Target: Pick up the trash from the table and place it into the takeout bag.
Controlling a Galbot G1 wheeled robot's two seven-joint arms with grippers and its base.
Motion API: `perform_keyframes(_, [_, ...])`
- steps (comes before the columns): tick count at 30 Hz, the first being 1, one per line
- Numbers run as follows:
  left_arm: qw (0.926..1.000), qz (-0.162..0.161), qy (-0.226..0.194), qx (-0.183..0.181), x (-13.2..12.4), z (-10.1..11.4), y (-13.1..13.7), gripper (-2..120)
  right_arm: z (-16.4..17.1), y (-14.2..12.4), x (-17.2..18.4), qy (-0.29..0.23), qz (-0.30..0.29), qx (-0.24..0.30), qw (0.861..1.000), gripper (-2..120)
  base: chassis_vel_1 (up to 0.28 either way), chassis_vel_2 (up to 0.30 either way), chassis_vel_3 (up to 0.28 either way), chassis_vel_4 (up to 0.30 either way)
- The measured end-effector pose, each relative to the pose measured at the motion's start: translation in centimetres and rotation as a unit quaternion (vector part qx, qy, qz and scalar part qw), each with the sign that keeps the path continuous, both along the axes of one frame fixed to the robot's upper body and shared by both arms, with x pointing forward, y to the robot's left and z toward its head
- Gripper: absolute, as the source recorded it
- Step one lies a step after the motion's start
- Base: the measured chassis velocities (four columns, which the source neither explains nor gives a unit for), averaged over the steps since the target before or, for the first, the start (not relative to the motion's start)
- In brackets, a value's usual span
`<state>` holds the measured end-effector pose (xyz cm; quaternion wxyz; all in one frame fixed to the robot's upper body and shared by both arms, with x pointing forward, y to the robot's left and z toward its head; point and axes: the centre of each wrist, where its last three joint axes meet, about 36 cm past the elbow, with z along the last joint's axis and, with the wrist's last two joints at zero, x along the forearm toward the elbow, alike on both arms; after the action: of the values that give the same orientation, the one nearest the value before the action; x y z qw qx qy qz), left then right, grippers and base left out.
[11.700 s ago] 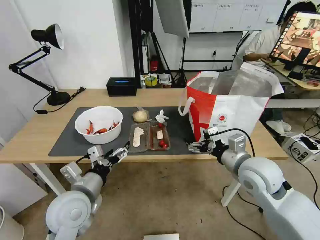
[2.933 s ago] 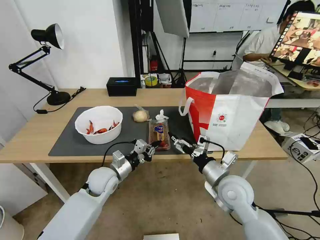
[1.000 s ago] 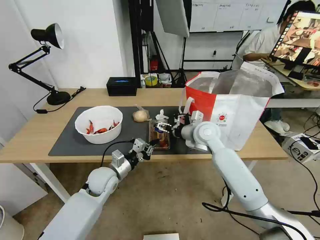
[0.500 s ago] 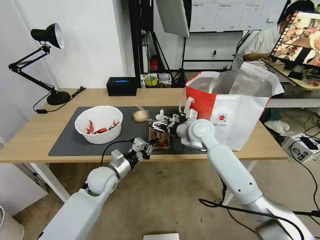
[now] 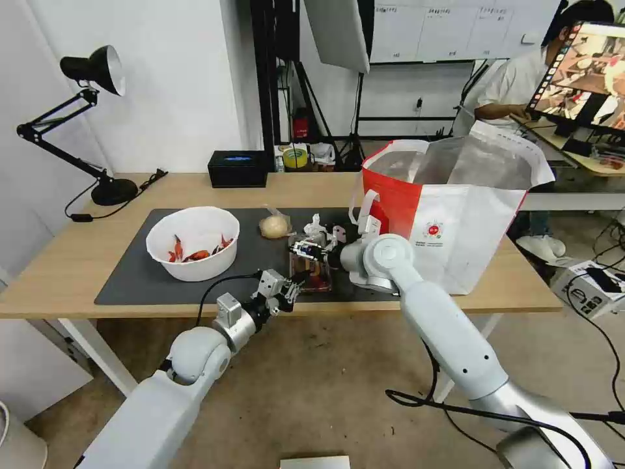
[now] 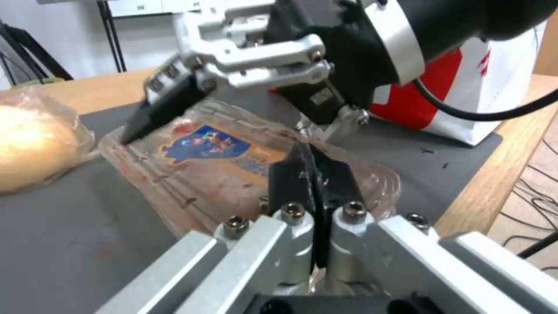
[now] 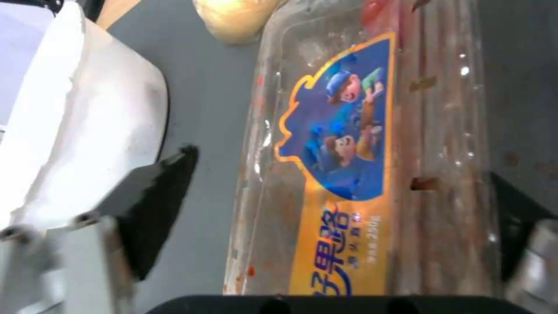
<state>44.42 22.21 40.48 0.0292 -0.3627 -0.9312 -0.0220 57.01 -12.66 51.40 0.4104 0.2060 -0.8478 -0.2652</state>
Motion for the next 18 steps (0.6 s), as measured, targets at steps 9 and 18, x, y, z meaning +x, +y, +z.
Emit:
perform_keyframes(9, [1.0,0.0,-0.003,-0.004,0.14,0.42,0.19,0,-0.1,-0.31,-0.02,0.003,-0.003,-0.005,1.0,65,0.0,0.0,0.0,0.0])
perform_keyframes(18, [1.0,0.003,-0.004,-0.003,0.17,0.51,0.54,0,-0.47,-0.5,-0.15,0.008,-0.006,-0.008,1.0,26,0.0,0.0,0.0,0.0])
